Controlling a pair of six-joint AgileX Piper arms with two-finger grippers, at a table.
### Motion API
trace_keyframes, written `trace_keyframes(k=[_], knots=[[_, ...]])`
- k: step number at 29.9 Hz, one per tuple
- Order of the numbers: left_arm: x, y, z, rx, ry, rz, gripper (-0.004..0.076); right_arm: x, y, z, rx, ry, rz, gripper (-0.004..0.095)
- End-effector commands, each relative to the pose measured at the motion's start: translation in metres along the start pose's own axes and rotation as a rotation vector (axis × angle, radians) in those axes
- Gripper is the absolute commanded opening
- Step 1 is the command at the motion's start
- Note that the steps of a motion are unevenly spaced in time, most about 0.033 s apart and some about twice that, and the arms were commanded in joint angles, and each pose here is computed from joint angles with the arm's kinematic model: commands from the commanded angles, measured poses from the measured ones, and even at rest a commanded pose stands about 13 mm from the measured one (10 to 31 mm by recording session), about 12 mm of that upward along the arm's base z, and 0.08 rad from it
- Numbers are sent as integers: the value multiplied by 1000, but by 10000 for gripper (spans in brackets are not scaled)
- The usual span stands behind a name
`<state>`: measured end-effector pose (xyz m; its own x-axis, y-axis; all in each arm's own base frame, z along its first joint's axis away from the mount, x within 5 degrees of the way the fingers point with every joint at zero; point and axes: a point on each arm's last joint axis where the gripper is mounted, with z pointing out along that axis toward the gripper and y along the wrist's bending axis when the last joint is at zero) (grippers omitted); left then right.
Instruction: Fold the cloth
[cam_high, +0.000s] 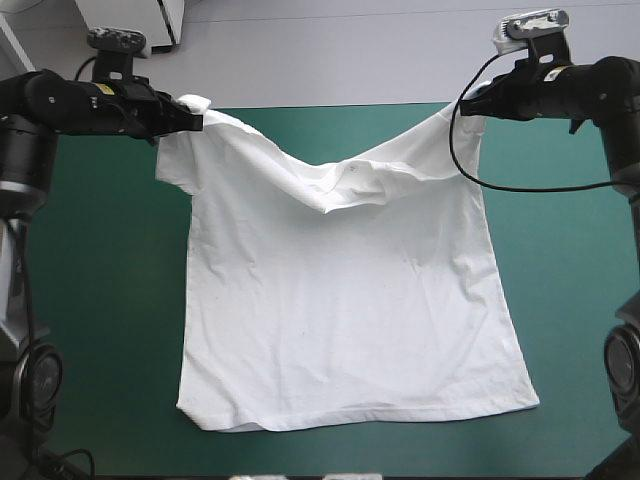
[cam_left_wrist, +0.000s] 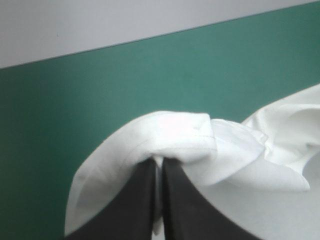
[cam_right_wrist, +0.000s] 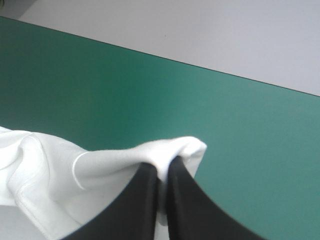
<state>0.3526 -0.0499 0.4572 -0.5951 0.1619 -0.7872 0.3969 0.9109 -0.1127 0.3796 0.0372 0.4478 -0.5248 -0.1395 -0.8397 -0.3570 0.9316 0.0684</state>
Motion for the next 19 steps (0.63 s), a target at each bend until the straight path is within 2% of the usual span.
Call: trace_keyframes(k=[1, 10, 19], knots=[[-10, 2, 13, 23, -81, -19, -9, -8, -7, 10, 24, -87, -10, -13], [2, 26, 83, 25, -18, -34, -9, 19, -34, 96, 24, 25, 7, -13], [12, 35, 116, 50, 2, -45, -9, 34, -45, 133, 12, 80, 9, -12]])
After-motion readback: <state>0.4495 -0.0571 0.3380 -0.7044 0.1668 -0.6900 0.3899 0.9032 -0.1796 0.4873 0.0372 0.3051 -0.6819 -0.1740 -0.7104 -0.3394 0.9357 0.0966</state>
